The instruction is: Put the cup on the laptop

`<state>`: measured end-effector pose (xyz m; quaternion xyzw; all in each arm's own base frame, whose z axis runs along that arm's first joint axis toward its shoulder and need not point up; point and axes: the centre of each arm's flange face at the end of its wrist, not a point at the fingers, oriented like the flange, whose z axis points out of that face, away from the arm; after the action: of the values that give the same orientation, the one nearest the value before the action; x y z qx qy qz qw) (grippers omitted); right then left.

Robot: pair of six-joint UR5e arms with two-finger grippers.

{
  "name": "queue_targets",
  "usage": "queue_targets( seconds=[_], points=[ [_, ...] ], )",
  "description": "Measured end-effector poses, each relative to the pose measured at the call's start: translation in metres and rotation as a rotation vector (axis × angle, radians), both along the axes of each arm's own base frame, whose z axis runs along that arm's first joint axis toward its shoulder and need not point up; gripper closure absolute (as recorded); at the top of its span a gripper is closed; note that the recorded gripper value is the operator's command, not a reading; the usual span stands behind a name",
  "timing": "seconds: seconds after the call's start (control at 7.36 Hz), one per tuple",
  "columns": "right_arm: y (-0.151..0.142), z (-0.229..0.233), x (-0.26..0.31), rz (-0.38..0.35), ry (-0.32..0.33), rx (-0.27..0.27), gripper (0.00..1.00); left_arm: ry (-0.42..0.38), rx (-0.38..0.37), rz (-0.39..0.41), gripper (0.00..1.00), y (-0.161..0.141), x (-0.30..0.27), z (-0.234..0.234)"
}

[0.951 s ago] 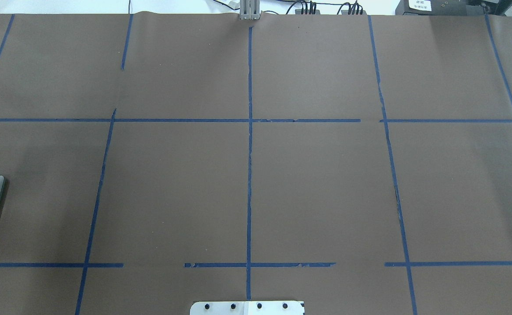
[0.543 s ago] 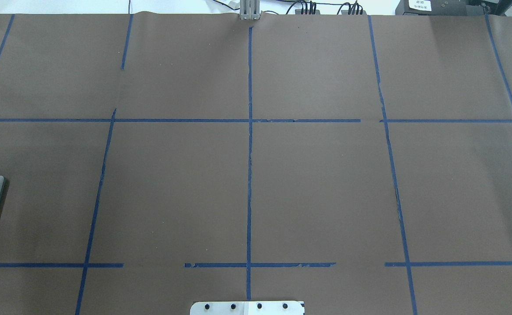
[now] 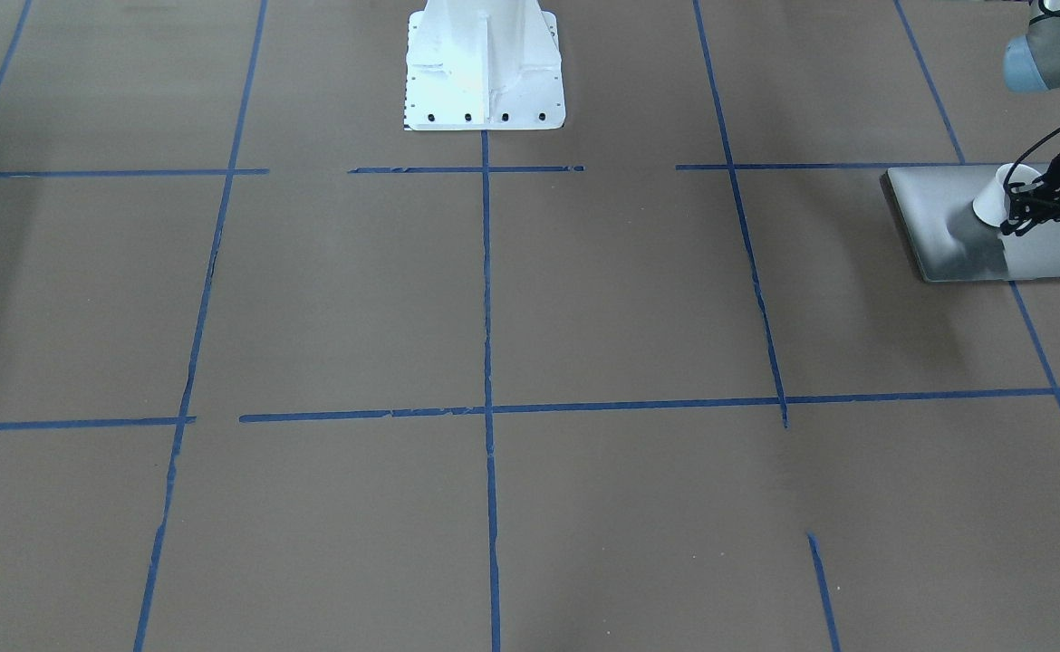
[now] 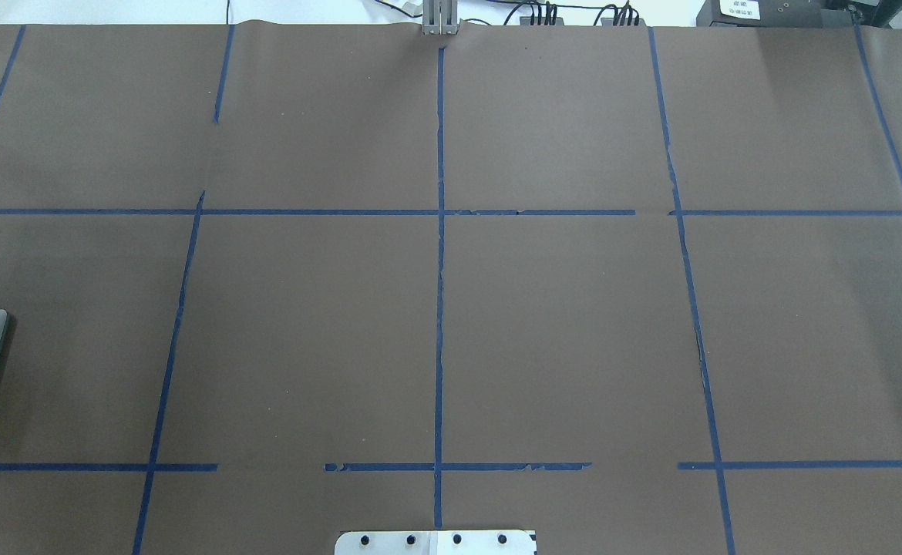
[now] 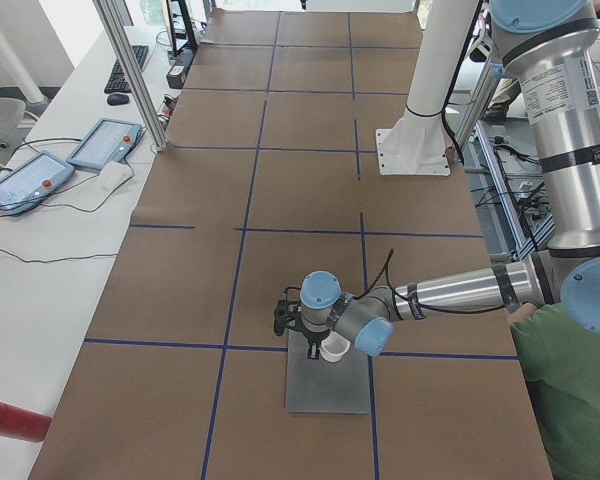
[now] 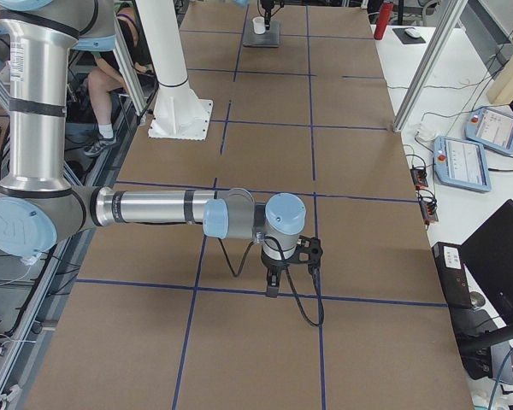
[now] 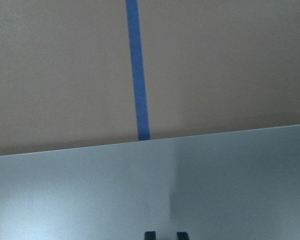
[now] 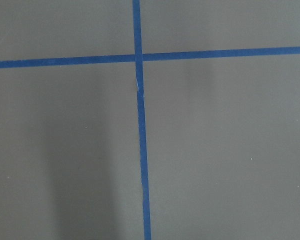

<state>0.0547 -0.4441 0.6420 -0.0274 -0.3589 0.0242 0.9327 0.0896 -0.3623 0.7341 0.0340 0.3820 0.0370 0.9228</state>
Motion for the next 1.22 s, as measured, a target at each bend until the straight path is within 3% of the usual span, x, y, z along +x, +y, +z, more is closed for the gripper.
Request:
queue_targets(
  seconds=[0.41,0.95,1.22],
  points=[
    [0.0,0.0,0.0,0.0,0.0,0.001,0.0,0.003,0.034,0.005,0.0,-0.014,-0.006,-0.006],
    [0.0,-0.001,0.0,0.0,0.0,0.001,0.0,-0.059,0.079,0.074,0.0,-0.117,-0.057,-0.047],
    [0.0,-0.001,0.0,0.0,0.0,0.001,0.0,-0.074,0.065,0.099,0.0,-0.136,-0.118,-0.056]
  ],
)
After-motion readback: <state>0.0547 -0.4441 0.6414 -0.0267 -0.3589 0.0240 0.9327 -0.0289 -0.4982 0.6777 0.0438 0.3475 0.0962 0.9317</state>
